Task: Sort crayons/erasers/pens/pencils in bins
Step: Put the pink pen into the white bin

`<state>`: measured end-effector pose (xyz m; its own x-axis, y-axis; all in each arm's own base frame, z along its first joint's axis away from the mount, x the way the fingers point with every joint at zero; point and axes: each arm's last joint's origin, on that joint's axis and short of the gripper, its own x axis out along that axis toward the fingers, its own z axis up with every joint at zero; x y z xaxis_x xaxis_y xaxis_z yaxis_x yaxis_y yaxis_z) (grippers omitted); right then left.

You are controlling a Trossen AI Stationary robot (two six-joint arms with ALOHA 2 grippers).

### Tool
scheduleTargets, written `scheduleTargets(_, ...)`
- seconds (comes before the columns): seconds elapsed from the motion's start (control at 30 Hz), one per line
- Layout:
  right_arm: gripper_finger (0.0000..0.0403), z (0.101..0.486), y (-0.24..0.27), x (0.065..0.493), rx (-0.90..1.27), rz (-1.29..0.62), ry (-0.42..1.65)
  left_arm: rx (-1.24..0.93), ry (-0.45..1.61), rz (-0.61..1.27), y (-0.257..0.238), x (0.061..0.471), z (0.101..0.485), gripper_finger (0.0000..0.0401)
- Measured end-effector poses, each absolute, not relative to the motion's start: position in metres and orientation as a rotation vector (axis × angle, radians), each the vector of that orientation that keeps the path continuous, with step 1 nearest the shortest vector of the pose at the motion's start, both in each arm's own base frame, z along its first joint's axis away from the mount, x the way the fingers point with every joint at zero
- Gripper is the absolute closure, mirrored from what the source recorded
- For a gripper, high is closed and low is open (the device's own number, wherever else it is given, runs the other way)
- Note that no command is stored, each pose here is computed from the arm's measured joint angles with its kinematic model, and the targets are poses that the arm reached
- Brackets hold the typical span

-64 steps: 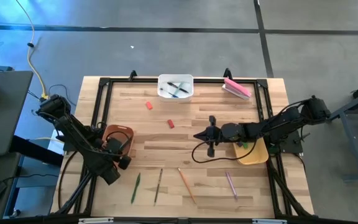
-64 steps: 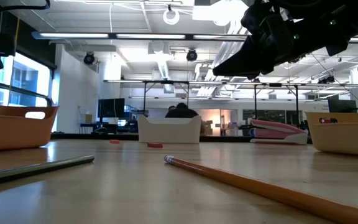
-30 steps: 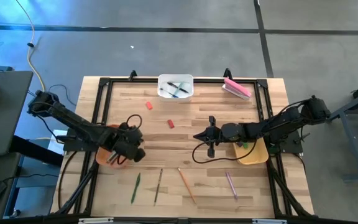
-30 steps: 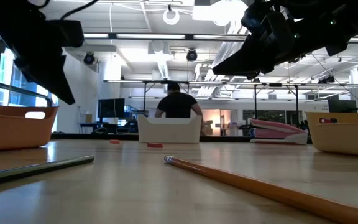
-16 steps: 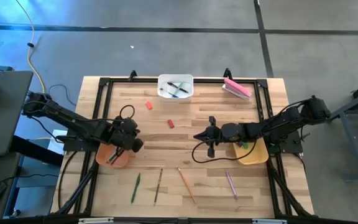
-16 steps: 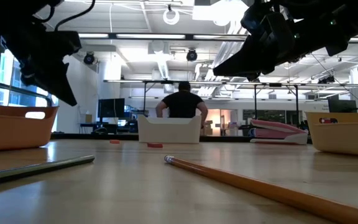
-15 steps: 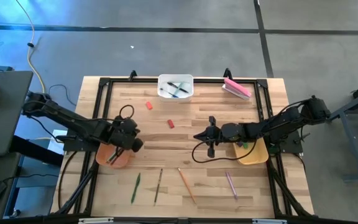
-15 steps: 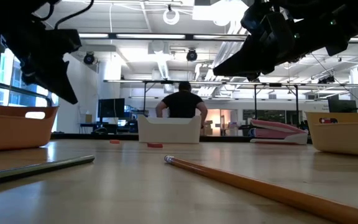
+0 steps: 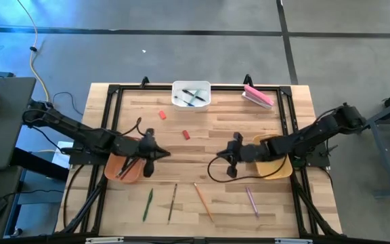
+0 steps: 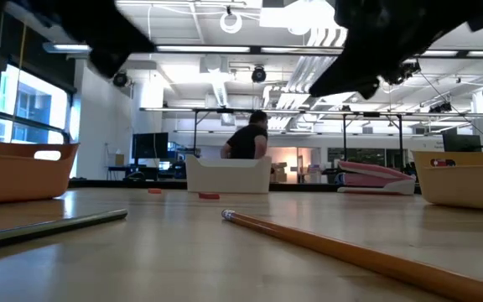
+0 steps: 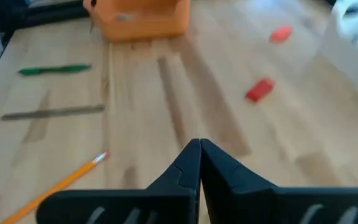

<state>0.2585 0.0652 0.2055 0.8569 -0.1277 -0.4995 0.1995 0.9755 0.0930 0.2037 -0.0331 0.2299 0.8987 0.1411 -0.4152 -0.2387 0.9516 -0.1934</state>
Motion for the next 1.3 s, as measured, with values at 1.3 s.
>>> scheduleTargets(1.3, 0.0402, 0.185, 0.218, 0.204, 0.847, -0.680, 1.227, -0.183, -0.134, -0.237, 0.003, 0.273, 0.164, 0.0401)
